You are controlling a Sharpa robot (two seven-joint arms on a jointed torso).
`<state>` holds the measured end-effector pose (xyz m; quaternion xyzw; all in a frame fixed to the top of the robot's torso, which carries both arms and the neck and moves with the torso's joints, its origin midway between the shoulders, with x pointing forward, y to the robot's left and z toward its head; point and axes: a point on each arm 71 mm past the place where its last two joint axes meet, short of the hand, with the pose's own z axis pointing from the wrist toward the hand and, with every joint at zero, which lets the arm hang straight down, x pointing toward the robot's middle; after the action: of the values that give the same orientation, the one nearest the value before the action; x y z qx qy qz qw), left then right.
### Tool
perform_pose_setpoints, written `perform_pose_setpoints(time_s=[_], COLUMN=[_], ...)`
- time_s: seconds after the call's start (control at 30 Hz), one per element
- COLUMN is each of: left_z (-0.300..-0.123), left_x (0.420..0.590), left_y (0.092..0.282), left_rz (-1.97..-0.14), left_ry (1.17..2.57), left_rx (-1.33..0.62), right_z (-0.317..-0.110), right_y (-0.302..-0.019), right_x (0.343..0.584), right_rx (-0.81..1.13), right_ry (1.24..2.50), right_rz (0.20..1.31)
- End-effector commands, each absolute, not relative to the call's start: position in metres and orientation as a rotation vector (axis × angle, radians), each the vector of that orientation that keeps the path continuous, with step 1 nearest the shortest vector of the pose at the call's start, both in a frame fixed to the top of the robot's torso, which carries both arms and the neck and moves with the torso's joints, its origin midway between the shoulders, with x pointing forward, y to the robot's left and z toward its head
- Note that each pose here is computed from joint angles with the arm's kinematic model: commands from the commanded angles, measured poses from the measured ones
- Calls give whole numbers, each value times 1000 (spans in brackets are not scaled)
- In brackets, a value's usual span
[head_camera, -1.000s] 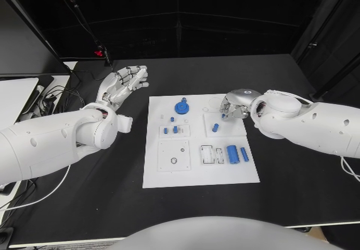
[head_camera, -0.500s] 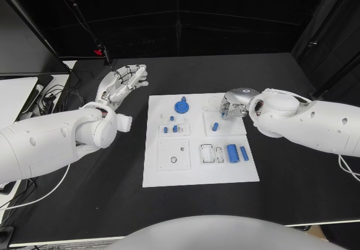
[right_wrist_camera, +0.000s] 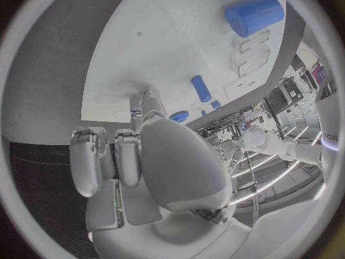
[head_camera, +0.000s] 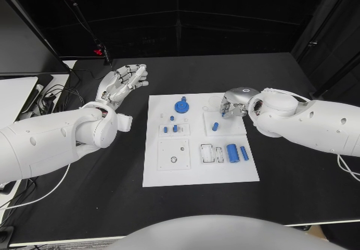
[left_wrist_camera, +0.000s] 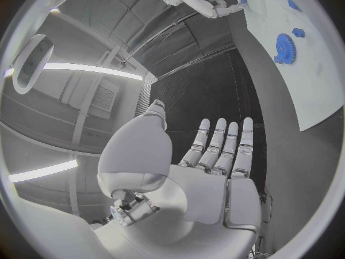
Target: Assemble the parts on the task board
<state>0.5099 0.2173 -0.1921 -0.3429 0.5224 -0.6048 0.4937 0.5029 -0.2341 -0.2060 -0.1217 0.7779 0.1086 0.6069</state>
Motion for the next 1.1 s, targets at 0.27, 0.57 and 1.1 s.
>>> perform_pose_setpoints(time_s=[0.27,0.57,1.1], left_z=[-186,-186,-187], left_x=[508,508,509], left_y=[218,218,220], left_rz=[-1514,-1514,-1510], left_ry=[1203,1205,1210], left_rx=[-784,-785,-789], right_z=[-206,-198,-181], right_y=[-231,-228,-232], right_x=[499,493,471], right_rx=[-296,-277,-262], right_ry=[1767,1675,1548], right_rz=[246,299,407])
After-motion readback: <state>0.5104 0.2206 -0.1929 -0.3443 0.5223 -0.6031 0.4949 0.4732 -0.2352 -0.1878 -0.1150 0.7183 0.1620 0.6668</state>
